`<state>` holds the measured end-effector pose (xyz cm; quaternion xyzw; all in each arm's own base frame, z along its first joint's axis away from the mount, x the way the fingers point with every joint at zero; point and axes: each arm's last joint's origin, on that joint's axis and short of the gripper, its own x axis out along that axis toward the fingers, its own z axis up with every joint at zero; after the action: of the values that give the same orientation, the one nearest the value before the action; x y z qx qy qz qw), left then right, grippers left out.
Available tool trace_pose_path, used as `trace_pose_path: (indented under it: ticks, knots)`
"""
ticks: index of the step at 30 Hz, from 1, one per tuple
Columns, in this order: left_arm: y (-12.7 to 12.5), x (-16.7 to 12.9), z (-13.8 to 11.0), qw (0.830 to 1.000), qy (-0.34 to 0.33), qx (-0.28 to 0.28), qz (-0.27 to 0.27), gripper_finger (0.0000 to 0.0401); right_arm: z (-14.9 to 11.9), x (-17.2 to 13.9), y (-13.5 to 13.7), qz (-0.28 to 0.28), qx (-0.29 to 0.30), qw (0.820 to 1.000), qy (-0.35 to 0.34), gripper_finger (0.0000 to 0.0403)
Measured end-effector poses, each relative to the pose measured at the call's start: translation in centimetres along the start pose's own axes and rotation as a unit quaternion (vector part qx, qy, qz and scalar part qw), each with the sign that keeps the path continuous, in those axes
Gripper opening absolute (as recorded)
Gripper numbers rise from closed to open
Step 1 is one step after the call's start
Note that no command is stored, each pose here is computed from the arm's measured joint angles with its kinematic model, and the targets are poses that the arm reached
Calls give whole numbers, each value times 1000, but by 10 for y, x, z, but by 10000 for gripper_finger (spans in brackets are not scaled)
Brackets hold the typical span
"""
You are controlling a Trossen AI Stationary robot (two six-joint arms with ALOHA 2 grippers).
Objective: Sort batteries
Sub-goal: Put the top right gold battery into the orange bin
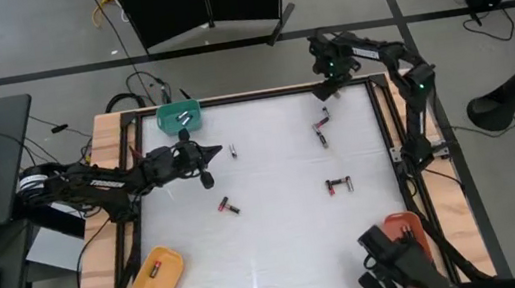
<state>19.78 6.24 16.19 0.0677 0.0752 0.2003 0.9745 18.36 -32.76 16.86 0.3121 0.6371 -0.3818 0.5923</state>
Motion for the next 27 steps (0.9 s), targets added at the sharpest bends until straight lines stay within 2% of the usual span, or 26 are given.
trace_pose_path:
  ticks: [14, 27]
  knots:
    - [0, 0, -2, 1000, 8, 3, -1, 8, 27, 18, -1, -19, -14, 998, 64, 142]
    - [0, 0, -2, 1000, 9, 3, -1, 8, 24, 17, 2, -7, -29, 996, 79, 128]
